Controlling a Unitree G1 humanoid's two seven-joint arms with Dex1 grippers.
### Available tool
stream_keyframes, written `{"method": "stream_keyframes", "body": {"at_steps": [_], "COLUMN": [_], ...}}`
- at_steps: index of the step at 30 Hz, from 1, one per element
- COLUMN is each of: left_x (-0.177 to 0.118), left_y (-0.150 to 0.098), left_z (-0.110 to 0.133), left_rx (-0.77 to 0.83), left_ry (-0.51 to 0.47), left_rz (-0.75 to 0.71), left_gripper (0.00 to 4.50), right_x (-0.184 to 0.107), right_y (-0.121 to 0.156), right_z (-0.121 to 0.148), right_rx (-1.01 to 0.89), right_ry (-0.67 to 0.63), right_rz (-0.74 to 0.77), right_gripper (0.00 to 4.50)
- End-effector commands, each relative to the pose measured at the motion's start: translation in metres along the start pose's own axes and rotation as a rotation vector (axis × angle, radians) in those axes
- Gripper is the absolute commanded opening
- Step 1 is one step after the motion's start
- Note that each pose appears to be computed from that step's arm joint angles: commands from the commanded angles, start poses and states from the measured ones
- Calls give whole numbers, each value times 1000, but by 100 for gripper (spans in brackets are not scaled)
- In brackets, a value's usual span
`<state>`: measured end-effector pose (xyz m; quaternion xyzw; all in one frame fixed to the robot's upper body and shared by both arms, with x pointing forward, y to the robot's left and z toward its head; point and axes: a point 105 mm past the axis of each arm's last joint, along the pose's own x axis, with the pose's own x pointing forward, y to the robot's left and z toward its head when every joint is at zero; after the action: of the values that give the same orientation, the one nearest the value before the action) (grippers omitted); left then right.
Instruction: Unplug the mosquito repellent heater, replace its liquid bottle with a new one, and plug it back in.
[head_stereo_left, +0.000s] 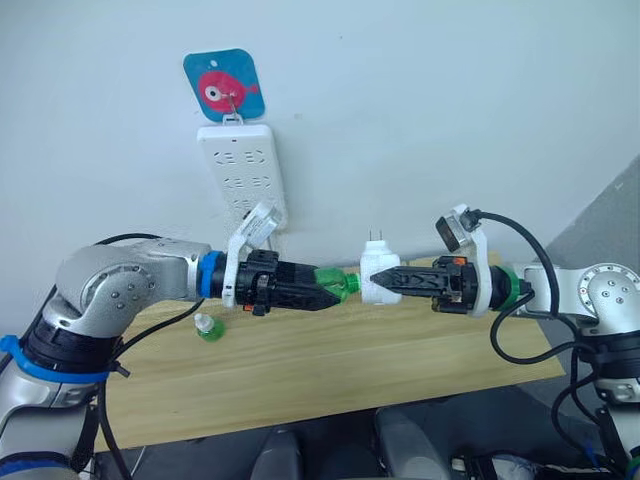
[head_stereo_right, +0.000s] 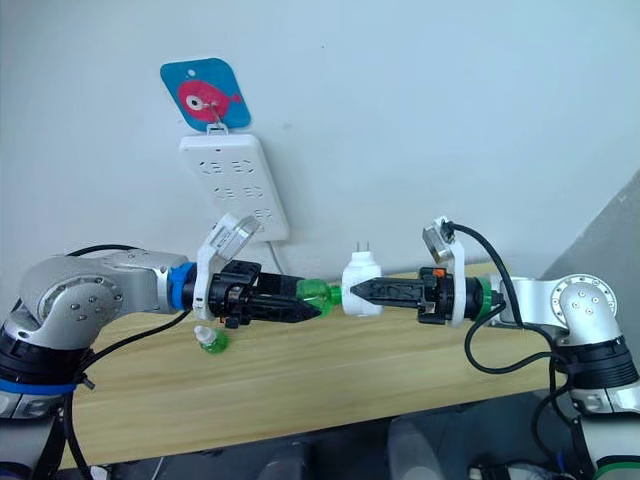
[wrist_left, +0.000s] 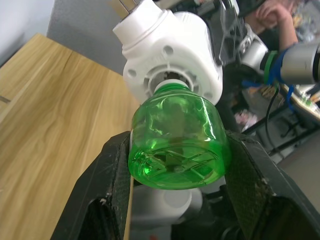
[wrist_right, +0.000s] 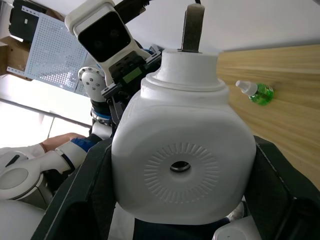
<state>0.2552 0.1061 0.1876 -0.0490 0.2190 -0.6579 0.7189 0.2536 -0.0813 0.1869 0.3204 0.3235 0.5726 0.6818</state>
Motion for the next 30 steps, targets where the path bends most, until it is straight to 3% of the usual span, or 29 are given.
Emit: {"method": "stream_keyframes", "body": {"at_steps": [1, 10, 16, 19, 21, 24, 30], "left_x": [-13, -27, -32, -29, -23, -13, -2], "left_y": [14, 14, 10, 5, 1, -6, -8], "left_z": [-12, -25, -17, -9, -5, -1, -3], "left_rx": [8, 39, 65, 74, 114, 174, 248], "left_ry": [27, -10, -178, -252, -280, -288, -266], "left_rz": [80, 97, 94, 79, 67, 31, 25], "left_gripper": [228, 227, 227, 227, 227, 227, 227], "right_x": [-2, -23, -46, -54, -55, -60, -69], "right_y": [20, 14, -3, -20, -47, -84, -137], "right_z": [4, 13, 23, 8, -12, -32, -45], "right_rx": [-56, -62, -123, -178, -230, -301, -391], "right_ry": [1, -26, -60, 14, 113, 210, 313], "right_rz": [75, -16, -219, -353, -502, -677, -871], "right_gripper": [304, 304, 304, 304, 304, 304, 304]}}
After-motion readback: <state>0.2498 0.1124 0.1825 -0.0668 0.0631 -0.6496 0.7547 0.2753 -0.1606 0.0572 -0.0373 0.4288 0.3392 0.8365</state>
